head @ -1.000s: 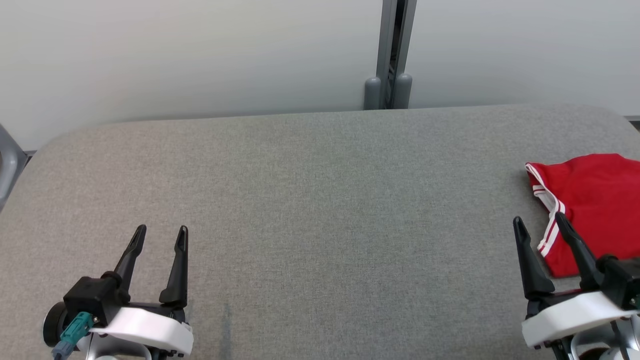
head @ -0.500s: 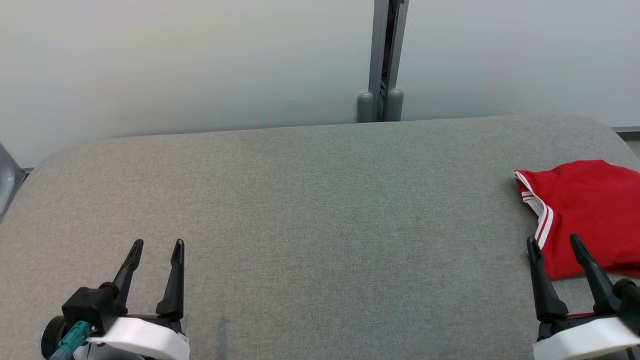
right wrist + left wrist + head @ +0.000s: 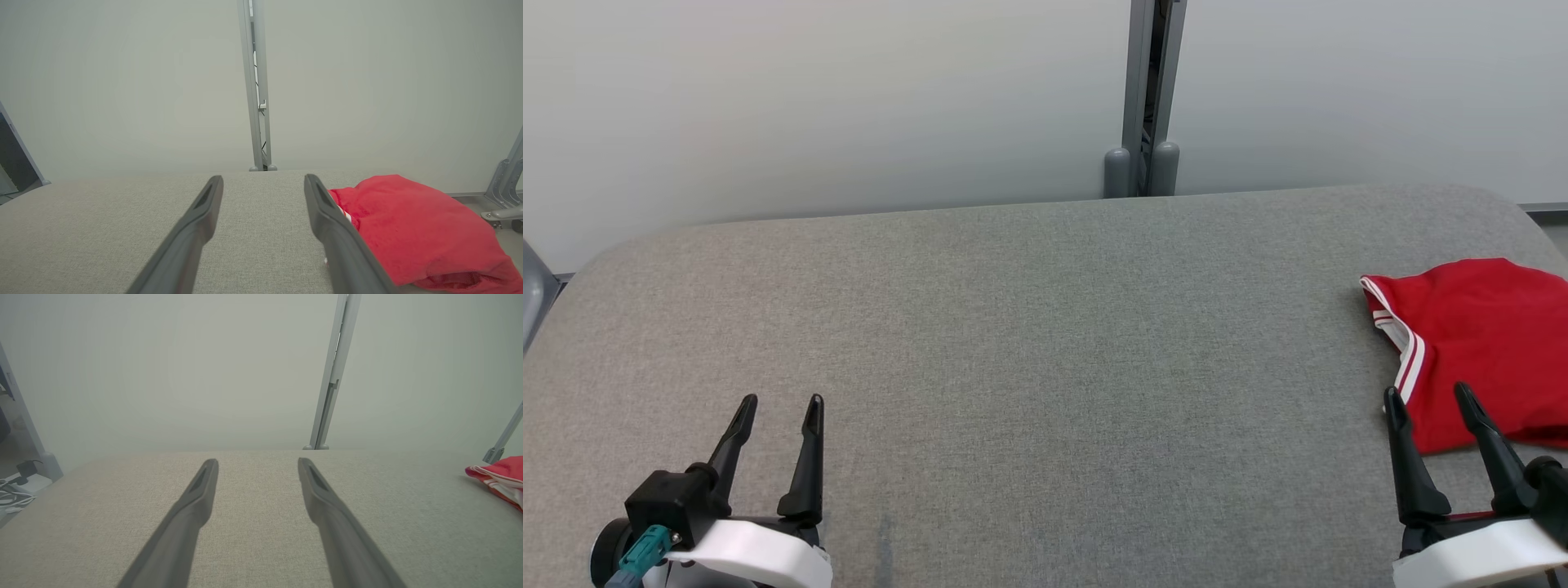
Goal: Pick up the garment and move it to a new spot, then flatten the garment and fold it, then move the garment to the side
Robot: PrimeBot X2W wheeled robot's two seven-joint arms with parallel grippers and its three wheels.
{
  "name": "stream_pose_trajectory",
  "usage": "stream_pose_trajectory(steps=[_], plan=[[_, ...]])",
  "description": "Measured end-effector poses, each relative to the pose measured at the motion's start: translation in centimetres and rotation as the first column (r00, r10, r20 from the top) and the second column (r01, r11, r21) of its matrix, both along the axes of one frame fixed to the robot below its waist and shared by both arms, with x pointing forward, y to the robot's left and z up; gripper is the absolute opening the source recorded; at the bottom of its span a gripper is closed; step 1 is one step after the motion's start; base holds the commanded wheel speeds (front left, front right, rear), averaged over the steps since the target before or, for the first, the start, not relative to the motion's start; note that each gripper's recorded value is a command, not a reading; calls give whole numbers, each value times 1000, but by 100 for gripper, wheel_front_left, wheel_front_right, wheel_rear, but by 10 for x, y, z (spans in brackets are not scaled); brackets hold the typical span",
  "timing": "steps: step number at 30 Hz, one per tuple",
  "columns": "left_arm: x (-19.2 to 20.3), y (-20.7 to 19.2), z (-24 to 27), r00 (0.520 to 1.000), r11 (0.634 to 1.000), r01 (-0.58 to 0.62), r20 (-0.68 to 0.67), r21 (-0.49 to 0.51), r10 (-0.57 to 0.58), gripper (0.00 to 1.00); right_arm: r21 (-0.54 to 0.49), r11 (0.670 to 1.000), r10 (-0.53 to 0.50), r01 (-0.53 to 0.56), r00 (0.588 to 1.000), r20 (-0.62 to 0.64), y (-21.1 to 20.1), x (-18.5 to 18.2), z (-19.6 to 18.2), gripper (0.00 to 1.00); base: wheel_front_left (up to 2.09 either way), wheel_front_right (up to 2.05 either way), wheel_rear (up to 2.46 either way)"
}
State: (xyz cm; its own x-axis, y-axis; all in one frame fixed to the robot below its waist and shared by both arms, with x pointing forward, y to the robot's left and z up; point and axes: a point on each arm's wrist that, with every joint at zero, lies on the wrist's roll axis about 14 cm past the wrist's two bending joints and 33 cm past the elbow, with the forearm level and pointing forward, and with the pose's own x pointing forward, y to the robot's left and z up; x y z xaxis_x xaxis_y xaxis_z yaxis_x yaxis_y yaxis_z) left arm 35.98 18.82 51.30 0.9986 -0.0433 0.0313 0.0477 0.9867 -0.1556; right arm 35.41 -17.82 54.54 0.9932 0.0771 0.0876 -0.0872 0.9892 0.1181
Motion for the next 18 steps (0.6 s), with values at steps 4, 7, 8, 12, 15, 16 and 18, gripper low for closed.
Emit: stream_pose_trajectory(steps=[4,7,8,12,15,16,18], plan=[[0,-1,-1,1000,1000,3,-3,2,-3,100,1,1000,0,0,1000,-4,0,0,-1,100,0,0,0],[0,0,-1,1000,1000,2,-5,4,-2,100,2,1000,2,-2,1000,-7,1,1,-2,100,0,0,0],[1,0,-1,1000,1000,2,-5,5,-2,100,2,1000,2,-2,1000,-8,1,1,-3,100,0,0,0],[1,0,-2,1000,1000,4,-7,6,-4,100,5,1000,4,-4,1000,-8,2,1,-3,100,0,0,0],[1,0,-2,1000,1000,4,-12,3,-4,100,9,1000,4,-4,1000,-10,2,2,-4,100,0,0,0],[1,0,-2,1000,1000,5,-12,4,-5,100,9,1000,4,-4,1000,-10,2,2,-4,100,0,0,0],[2,0,-2,1000,1000,5,-12,5,-5,100,12,1000,4,-4,1000,-9,2,2,-4,100,0,0,0]])
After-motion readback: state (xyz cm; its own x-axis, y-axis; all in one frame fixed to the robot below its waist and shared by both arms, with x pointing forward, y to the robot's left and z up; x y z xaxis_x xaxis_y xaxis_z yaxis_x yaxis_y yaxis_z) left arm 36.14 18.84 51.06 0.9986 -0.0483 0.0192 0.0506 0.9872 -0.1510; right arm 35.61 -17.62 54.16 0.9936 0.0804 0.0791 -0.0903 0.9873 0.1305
